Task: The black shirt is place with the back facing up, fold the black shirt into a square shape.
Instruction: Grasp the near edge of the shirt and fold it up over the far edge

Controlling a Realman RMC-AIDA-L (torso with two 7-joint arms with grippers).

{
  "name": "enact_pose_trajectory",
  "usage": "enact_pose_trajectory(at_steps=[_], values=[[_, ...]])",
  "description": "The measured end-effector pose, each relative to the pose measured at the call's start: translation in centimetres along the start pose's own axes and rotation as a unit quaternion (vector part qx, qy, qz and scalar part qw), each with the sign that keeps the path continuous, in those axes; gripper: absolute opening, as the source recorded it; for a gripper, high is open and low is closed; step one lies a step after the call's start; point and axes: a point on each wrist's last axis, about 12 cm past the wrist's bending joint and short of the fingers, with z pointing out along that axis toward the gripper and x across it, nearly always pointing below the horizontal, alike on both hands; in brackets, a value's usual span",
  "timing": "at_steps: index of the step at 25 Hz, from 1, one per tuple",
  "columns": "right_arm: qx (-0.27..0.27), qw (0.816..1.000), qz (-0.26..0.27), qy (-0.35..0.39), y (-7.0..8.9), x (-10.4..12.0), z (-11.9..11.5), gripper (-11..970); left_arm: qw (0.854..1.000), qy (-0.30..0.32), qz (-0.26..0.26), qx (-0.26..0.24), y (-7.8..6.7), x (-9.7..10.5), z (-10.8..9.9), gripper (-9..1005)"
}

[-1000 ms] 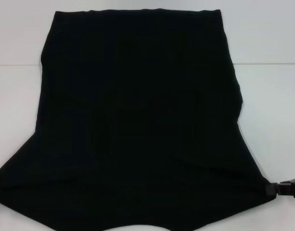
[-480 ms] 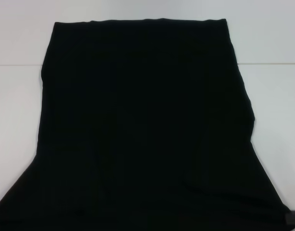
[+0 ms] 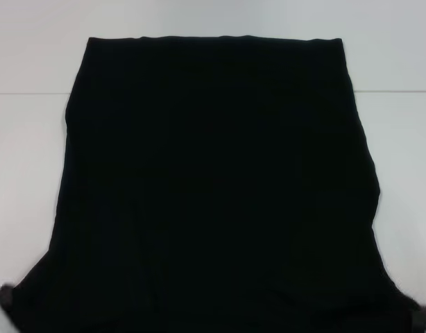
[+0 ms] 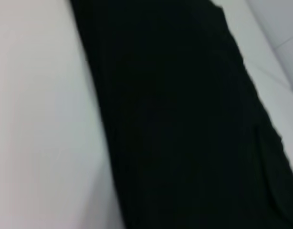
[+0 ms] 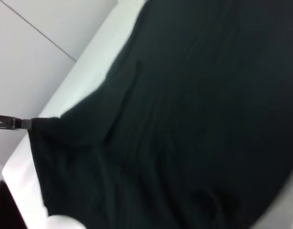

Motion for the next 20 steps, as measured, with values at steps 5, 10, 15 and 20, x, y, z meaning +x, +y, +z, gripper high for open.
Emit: enact_pose_trajectory(at_steps=[5, 10, 15, 20], values=[[0.009, 0.999, -0.034, -0.039, -0.4, -4.1, 0.9, 36, 0.999, -0.040, 0.005, 0.033, -0.2, -4.8, 2.5, 87], [0.037, 0.994, -0.062, -0.083, -1.0, -8.6, 1.7, 35, 0.996, -0.079, 0.020, 0.047, -0.7, -10.5, 6.0, 91], [0.082, 0.987, -0.067, -0.118, -1.8, -12.6, 4.0, 35, 0.990, -0.137, 0.029, 0.021, -1.4, -15.0, 9.0, 94], [0.133, 0.977, -0.075, -0.146, -2.3, -16.3, 6.9, 35, 0.980, -0.194, 0.036, -0.017, -1.9, -18.0, 11.3, 97]])
